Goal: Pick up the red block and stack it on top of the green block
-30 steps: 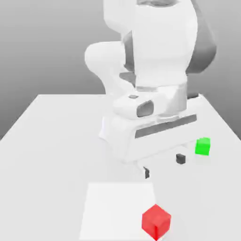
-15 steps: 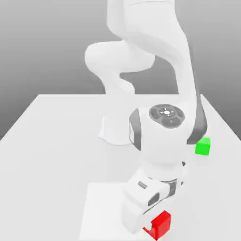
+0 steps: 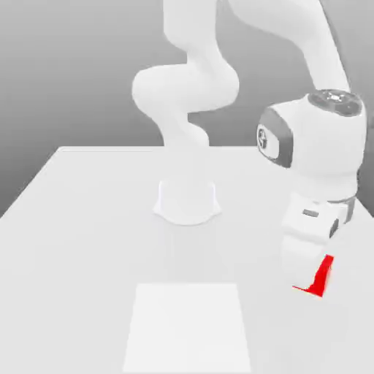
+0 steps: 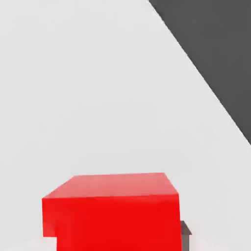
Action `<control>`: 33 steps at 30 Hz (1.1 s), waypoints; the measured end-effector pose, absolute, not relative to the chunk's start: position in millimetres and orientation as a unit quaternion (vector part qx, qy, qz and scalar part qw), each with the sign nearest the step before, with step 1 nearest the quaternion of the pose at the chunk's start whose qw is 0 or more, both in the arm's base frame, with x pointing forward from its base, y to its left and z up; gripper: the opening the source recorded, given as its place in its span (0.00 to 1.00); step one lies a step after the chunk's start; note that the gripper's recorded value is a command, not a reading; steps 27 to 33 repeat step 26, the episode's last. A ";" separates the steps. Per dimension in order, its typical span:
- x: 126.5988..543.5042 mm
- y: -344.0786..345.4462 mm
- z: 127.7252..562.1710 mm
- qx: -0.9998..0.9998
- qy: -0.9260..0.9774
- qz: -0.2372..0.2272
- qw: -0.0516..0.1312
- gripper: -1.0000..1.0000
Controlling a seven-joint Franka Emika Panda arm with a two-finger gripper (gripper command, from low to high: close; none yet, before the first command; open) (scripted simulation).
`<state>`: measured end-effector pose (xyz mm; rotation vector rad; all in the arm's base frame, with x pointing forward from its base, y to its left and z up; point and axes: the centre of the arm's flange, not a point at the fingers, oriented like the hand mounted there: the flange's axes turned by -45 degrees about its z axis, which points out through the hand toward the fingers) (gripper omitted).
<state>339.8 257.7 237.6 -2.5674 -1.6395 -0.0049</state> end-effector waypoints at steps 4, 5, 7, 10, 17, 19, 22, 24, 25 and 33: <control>271.4 296.1 246.9 -0.794 -0.605 0.000 0.050 0.00; 256.6 300.8 248.5 -0.784 -0.618 0.000 0.049 0.00; 225.1 309.2 250.8 -0.761 -0.647 0.001 0.044 0.00; 174.8 317.7 251.6 -0.721 -0.693 0.002 0.031 0.00; 113.4 313.6 230.7 -0.659 -0.752 0.002 -0.019 0.00; 114.9 313.0 218.9 -0.659 -0.752 0.003 -0.029 0.00; 115.2 312.7 202.3 -0.658 -0.753 0.003 -0.032 0.00; 114.3 312.6 192.4 -0.658 -0.753 0.002 -0.026 0.00; 112.4 313.0 188.0 -0.657 -0.754 0.002 -0.021 0.00; 112.9 312.5 183.9 -0.659 -0.752 0.001 -0.015 0.00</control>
